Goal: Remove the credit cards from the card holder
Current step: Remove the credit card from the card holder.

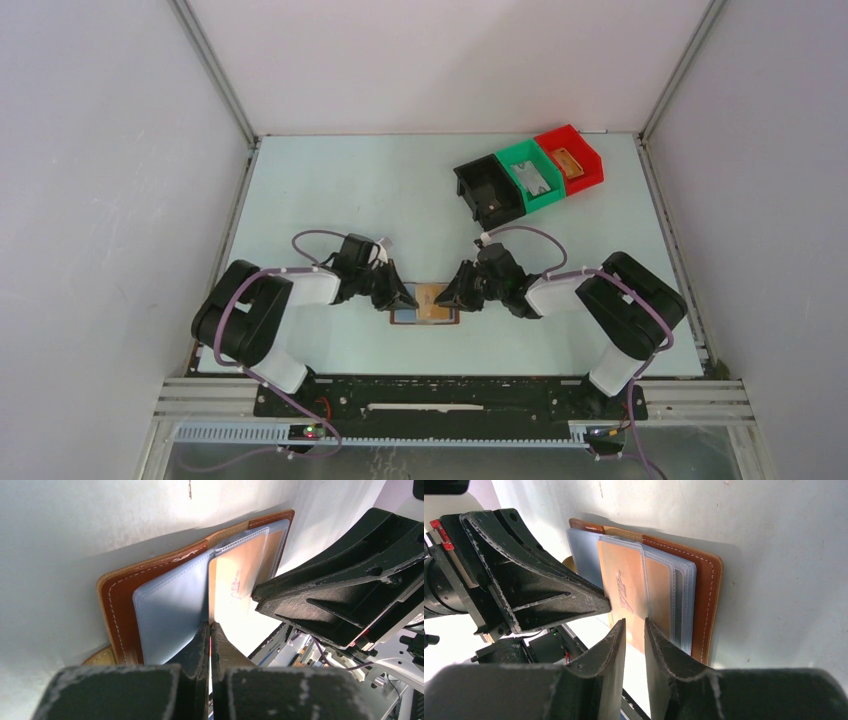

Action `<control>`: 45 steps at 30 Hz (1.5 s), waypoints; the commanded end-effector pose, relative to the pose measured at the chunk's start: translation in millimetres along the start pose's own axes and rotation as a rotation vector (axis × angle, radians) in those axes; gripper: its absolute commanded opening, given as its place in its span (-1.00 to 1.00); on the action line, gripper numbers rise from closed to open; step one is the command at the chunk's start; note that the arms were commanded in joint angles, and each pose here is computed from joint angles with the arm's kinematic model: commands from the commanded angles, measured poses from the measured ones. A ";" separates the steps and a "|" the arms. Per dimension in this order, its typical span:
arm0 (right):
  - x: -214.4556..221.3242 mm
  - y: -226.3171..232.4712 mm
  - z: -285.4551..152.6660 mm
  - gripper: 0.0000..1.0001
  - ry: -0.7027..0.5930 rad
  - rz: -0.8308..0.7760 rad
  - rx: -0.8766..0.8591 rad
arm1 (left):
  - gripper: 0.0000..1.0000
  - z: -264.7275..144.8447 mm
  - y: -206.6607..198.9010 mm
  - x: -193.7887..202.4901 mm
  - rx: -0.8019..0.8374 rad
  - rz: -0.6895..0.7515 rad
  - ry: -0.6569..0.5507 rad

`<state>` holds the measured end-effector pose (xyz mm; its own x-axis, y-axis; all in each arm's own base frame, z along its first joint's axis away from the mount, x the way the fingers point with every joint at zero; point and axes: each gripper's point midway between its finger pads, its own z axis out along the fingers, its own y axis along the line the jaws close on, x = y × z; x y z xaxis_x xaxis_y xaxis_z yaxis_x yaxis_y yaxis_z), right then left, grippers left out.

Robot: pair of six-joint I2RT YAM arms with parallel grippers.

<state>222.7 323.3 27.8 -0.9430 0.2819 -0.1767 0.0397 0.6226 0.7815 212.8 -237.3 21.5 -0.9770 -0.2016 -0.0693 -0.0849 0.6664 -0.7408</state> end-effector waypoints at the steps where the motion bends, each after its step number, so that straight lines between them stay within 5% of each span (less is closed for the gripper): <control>1: 11.6 -60.6 3.1 -0.41 -0.001 0.036 0.200 | -1.00 -5.8 -6.0 -5.0 0.030 0.028 -0.027; 17: 10.8 -74.1 -1.4 -0.43 -0.020 0.053 0.223 | -1.00 -9.9 2.6 -12.5 0.009 0.007 -0.055; 24: 11.3 -72.8 -0.8 -0.43 -0.023 0.056 0.211 | -0.78 -6.4 -1.1 -13.4 0.040 0.000 -0.044; 29: 11.1 -72.6 -0.4 -0.43 -0.024 0.056 0.209 | -0.99 -6.6 -2.6 -15.5 0.048 -0.004 -0.056; 45: 9.8 -72.1 -3.4 -0.43 -0.033 0.054 0.215 | -1.00 -13.9 19.8 -19.7 -0.013 -0.058 -0.115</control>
<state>229.0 320.3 26.7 -0.9262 0.3288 -0.1847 0.0501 0.5927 0.8039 224.4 -217.9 18.0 -0.9551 -0.2857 -0.0784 -0.1333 0.6506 -0.7476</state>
